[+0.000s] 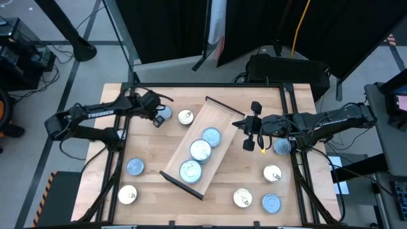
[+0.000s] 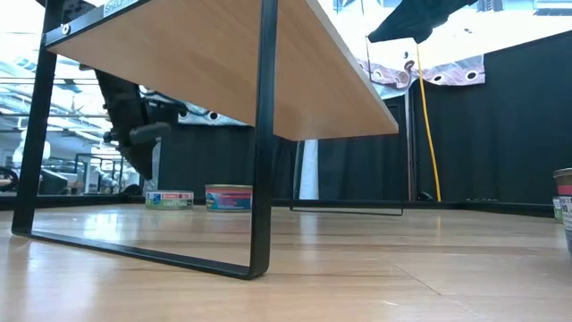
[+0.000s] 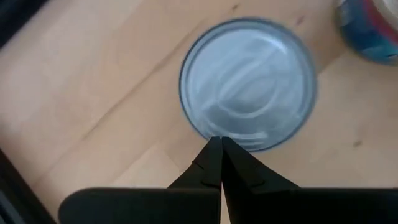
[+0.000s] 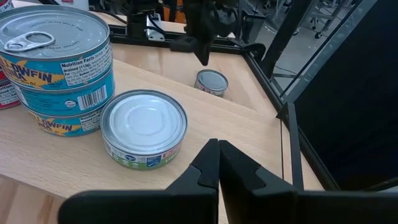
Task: Stack canned seafood by type on shelf
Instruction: Stack the green tuna can on top of the other green tuna can on the shelf
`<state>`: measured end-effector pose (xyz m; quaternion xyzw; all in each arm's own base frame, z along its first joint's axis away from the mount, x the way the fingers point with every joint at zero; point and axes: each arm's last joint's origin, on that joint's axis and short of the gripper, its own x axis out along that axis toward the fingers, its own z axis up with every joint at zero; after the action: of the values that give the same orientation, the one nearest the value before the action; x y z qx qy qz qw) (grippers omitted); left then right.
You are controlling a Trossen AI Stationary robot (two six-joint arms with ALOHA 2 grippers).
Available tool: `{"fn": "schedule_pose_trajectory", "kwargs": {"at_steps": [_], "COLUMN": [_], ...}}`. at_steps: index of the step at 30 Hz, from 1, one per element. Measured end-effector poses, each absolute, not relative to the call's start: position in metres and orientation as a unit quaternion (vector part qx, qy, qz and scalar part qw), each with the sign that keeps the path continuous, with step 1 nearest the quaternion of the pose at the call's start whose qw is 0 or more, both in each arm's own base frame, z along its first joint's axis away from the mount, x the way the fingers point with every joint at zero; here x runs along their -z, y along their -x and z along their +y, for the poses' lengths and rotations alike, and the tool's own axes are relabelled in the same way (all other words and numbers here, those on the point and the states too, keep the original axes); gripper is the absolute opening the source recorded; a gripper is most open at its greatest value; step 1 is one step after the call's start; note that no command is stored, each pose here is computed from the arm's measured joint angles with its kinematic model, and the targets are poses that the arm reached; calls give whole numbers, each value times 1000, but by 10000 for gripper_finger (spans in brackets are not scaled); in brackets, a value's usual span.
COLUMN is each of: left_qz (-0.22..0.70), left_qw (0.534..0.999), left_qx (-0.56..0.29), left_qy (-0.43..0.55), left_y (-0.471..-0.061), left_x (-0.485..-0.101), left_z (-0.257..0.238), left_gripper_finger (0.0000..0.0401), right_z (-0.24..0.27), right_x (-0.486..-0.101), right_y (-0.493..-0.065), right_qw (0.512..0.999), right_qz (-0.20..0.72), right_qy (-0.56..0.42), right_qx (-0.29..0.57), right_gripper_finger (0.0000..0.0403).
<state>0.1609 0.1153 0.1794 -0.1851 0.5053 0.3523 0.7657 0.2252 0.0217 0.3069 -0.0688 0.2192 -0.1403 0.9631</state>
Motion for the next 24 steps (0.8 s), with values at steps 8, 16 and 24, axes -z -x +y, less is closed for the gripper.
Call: {"fn": "schedule_pose_trajectory", "kwargs": {"at_steps": [8, 16, 24], "left_qz": [507, 518, 495], "left_qw": [782, 777, 786], "left_qx": [-324, -317, -327], "left_qy": [166, 167, 176], "left_y": [-162, -156, -155], "left_x": [-182, -160, -167], "left_z": [103, 99, 98], "left_gripper_finger": [1, 1, 1], "right_z": [22, 22, 22], "right_x": [-307, -307, -307], "right_y": [-225, -225, -225], "right_qw": [963, 963, 963], "right_qz": [219, 219, 219], "right_qy": [69, 69, 69], "right_qx": [141, 141, 141], "right_gripper_finger": [0, 0, 0]}}
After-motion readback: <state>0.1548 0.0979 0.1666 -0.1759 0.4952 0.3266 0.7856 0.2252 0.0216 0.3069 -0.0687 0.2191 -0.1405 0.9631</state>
